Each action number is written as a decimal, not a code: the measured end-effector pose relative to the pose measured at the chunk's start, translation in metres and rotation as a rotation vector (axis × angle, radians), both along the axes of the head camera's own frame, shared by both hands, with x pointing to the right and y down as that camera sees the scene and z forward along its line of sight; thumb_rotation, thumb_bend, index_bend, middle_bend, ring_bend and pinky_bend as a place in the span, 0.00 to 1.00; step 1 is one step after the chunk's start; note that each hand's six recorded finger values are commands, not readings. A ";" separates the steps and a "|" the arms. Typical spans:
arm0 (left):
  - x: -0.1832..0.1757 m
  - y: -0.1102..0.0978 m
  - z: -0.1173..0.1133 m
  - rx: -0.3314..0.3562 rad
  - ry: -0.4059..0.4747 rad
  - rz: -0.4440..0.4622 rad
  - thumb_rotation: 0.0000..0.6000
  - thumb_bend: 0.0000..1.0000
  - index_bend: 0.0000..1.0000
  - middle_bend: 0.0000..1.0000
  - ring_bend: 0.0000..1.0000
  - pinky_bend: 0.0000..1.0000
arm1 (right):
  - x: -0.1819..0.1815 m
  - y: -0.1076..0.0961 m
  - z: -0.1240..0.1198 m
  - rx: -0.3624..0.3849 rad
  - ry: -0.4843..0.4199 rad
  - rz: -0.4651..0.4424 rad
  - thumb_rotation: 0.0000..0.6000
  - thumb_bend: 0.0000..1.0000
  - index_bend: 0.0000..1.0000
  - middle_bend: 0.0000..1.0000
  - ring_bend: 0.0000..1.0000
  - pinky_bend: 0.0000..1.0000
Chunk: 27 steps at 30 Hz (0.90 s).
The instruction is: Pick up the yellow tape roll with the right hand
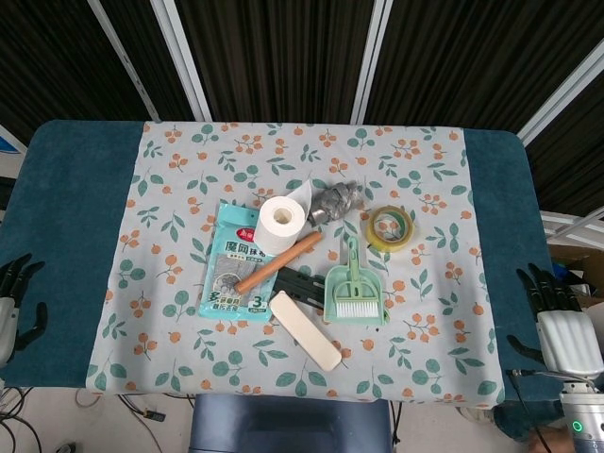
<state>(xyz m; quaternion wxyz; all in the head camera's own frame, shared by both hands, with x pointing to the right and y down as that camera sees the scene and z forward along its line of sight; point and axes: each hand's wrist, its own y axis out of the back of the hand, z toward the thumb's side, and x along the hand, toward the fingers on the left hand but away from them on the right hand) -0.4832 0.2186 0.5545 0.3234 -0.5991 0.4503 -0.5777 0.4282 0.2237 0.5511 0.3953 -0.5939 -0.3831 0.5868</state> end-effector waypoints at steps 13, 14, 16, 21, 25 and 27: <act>0.000 0.000 0.001 -0.011 0.017 -0.014 1.00 0.54 0.14 0.06 0.05 0.00 | -0.025 -0.059 0.042 -0.180 0.034 -0.035 1.00 0.18 0.04 0.00 0.05 0.16; -0.001 0.000 0.001 -0.012 0.020 -0.017 1.00 0.54 0.14 0.06 0.05 0.00 | -0.028 -0.065 0.046 -0.193 0.034 -0.037 1.00 0.18 0.04 0.00 0.05 0.15; -0.001 0.000 0.001 -0.014 0.023 -0.021 1.00 0.54 0.14 0.06 0.05 0.00 | -0.038 -0.078 0.054 -0.221 0.031 -0.047 1.00 0.18 0.04 0.00 0.04 0.15; -0.002 0.000 0.001 -0.022 0.030 -0.027 1.00 0.54 0.14 0.06 0.05 0.00 | -0.067 -0.111 0.069 -0.241 0.036 -0.092 1.00 0.18 0.04 0.00 0.04 0.15; -0.002 0.000 0.001 -0.027 0.034 -0.034 1.00 0.54 0.14 0.06 0.05 0.00 | -0.093 -0.135 0.081 -0.235 0.054 -0.123 1.00 0.18 0.04 0.00 0.04 0.15; -0.003 0.000 0.001 -0.029 0.035 -0.037 1.00 0.54 0.14 0.06 0.05 0.00 | -0.104 -0.144 0.088 -0.238 0.054 -0.125 1.00 0.18 0.04 0.00 0.04 0.15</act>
